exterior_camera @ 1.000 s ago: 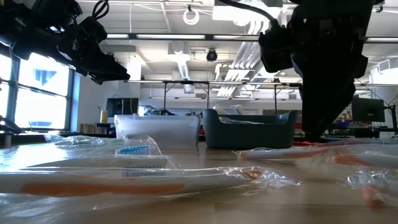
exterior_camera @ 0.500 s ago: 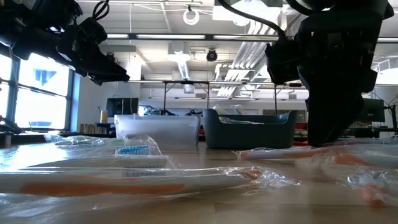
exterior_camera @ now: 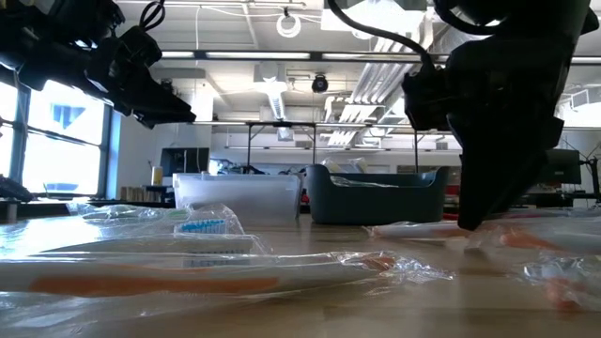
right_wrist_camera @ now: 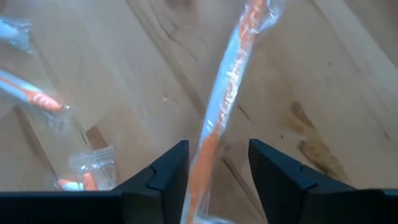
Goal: Pick & Place Toothbrushes
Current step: Put the orange toothbrush into the blue bin
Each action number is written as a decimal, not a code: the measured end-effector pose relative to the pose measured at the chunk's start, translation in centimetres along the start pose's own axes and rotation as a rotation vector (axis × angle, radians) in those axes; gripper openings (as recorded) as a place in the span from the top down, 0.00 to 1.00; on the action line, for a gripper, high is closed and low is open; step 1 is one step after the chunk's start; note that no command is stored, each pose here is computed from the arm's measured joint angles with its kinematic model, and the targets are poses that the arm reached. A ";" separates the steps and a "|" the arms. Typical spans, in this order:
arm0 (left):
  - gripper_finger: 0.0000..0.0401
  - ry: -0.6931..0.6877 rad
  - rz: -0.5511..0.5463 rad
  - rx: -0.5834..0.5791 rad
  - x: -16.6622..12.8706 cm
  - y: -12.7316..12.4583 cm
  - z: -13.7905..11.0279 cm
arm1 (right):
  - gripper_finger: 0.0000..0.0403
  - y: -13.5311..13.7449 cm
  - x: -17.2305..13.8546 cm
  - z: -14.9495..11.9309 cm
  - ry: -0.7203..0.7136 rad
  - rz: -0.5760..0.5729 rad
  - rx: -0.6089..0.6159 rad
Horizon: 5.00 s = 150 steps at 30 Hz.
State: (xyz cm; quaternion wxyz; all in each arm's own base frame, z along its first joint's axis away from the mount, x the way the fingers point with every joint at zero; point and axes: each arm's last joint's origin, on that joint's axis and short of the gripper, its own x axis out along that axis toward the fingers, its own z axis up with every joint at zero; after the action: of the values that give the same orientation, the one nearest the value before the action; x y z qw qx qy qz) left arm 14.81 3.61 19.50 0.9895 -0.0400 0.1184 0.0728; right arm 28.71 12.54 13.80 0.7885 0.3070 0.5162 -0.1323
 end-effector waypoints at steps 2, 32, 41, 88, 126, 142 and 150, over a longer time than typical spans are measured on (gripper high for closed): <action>0.57 0.000 0.000 0.000 0.0 0.0 0.0 | 0.63 0.0 0.0 0.0 -0.004 -0.003 0.000; 0.57 0.000 0.000 0.000 0.0 0.0 0.0 | 0.99 0.0 0.0 0.1 -0.011 -0.003 -0.013; 0.57 0.000 0.000 0.000 0.0 0.0 0.0 | 0.99 0.2 -0.6 0.3 -0.041 0.014 -0.073; 0.57 0.000 0.002 0.031 0.0 0.0 0.0 | 0.99 -11.3 -16.6 14.0 -0.788 -0.330 -0.379; 0.57 -0.003 0.014 0.094 0.0 0.0 0.0 | 0.99 -24.6 -8.4 20.7 -0.594 -0.484 -0.397; 0.57 -0.002 0.070 0.117 0.0 0.2 0.0 | 0.99 -25.6 -8.2 20.1 -0.512 -0.416 -0.415; 0.57 -0.002 0.070 0.116 0.0 0.2 0.0 | 0.99 -25.6 -8.2 19.9 -0.495 -0.414 -0.413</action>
State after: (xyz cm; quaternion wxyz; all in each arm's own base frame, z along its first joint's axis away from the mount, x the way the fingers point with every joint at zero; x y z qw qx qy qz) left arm 14.79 3.82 19.53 0.9871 0.0219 0.1226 0.1003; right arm 26.32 -20.59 17.76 0.8911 -0.0103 0.3772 -0.2522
